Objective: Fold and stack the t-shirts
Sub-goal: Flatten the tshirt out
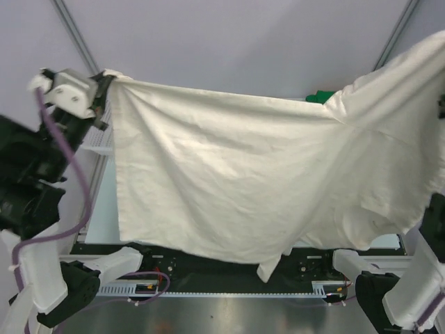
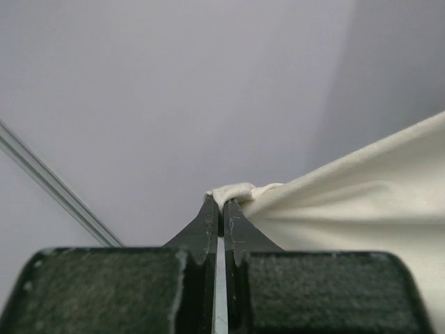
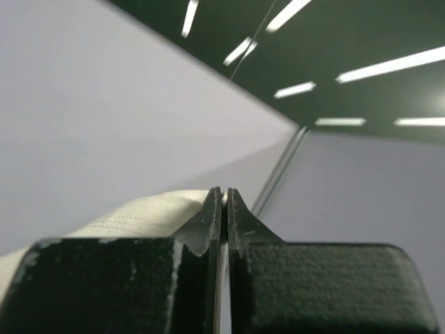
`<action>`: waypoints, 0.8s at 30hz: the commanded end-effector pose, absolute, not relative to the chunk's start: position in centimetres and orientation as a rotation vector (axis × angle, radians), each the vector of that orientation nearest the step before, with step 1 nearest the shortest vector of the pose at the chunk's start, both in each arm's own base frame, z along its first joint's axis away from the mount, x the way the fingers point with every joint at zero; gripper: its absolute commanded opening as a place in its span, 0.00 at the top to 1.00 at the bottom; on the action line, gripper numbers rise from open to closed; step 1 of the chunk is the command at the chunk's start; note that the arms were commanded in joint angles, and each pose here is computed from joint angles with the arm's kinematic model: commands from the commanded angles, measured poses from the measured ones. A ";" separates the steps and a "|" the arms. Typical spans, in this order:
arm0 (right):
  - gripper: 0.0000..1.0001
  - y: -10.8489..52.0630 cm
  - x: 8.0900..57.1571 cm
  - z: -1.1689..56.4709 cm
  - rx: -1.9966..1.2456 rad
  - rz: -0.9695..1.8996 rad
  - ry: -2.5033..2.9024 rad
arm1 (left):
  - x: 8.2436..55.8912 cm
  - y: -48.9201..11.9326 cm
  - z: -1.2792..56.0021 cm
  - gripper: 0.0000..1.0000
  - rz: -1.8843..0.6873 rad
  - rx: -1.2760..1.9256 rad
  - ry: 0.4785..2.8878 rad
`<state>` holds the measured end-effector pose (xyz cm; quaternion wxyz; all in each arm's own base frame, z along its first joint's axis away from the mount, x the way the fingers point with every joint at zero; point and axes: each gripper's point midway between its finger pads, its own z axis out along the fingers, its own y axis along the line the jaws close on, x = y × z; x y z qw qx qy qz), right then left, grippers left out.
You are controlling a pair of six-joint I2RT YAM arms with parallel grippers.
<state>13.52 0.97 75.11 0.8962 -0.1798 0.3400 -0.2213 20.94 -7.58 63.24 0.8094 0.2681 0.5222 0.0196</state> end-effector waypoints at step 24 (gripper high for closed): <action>1.00 5.3 59.4 22.6 -0.631 0.002 1.889 | 52.4 -10.0 15.4 0.99 0.089 0.744 2.252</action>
